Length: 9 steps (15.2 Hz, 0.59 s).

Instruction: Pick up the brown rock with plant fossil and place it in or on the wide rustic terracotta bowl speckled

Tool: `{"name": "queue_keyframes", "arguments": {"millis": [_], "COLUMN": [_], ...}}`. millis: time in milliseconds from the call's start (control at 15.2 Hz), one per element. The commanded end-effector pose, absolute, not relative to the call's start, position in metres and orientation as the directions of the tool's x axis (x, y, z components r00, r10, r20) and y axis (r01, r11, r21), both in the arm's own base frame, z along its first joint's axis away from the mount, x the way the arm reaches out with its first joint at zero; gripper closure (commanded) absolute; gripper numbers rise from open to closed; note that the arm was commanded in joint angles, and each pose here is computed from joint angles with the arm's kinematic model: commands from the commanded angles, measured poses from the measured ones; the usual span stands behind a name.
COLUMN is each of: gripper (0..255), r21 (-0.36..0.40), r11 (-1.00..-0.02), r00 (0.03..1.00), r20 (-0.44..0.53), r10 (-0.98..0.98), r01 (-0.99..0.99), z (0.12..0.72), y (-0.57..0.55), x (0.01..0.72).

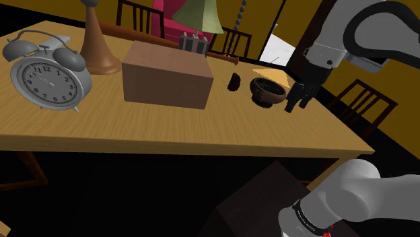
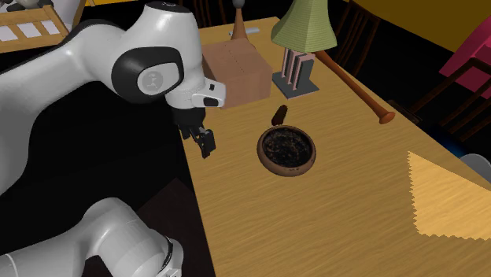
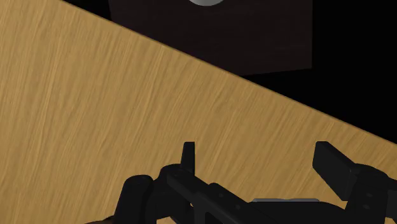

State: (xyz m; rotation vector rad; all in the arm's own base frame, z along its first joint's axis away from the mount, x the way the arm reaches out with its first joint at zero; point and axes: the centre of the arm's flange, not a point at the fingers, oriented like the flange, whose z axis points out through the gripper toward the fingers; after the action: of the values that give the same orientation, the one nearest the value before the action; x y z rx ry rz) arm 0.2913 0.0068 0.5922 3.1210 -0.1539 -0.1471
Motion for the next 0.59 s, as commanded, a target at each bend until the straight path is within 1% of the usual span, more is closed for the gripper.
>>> {"name": "queue_keyframes", "arguments": {"millis": [0, 528], "gripper": [0, 0], "r21": [0.018, 0.045], "r11": [-0.995, -0.992], "r00": [0.991, 0.992], "r20": [-0.093, -0.052], "r10": [-0.099, -0.117], "r01": [-0.098, -0.115], "z": [0.592, 0.575], "y": [0.007, -0.008], "x": [0.291, 0.388]}}
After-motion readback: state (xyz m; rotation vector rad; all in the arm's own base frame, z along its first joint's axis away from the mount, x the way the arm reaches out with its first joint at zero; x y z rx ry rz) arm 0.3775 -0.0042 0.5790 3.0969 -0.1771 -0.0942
